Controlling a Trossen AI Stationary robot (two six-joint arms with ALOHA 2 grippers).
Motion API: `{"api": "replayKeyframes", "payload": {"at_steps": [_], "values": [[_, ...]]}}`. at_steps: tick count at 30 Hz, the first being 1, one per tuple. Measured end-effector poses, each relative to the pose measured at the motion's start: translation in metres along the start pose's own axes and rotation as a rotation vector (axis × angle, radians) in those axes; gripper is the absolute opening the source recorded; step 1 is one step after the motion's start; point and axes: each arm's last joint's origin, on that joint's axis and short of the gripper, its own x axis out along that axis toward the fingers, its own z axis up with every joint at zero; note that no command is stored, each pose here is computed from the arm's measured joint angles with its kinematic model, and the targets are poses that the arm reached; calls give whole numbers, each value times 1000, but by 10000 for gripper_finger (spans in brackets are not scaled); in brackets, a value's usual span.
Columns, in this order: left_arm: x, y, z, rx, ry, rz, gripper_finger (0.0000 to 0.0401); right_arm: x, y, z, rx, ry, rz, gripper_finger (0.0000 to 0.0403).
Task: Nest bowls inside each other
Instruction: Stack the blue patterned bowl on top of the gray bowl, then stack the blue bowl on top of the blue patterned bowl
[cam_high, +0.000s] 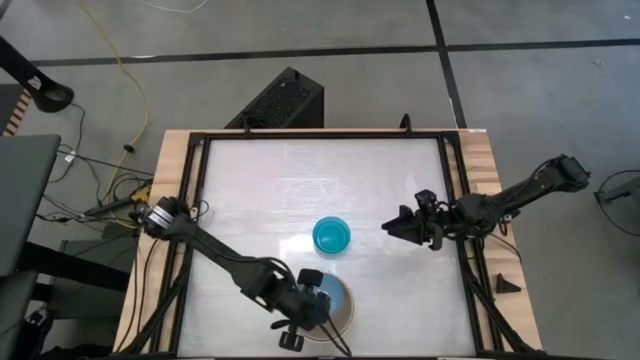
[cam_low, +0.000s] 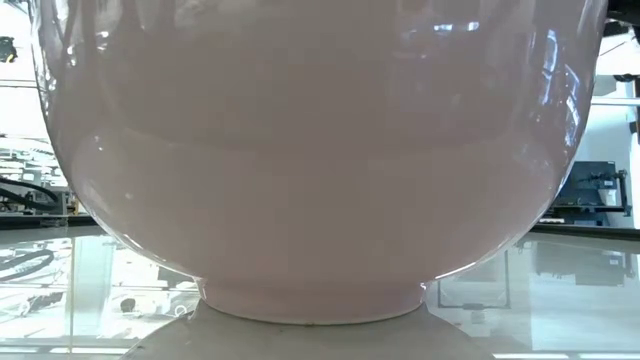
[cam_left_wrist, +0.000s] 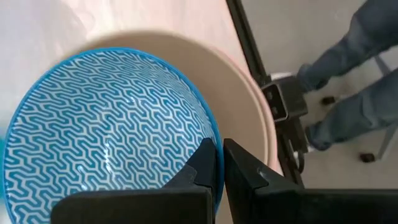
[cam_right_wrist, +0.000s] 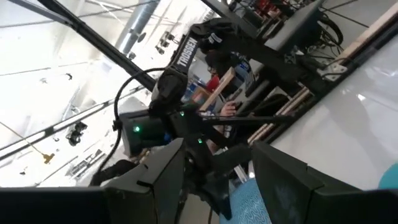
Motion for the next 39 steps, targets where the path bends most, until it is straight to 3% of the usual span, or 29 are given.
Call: {"api": "replayKeyframes", "payload": {"at_steps": [6,19,32,39], "values": [[18,2,-5,-5,49,-12,0,-11,3,6,1,2,-3,221],[28,15,-2,-13,60,-64,3,-21,5,10,-8,10,-12,221],[28,11,-3,-60,92,-186,95,-21,5,10,-16,14,-15,221],[23,22,6,-169,67,-288,143,-22,6,9,-15,45,13,221]]}}
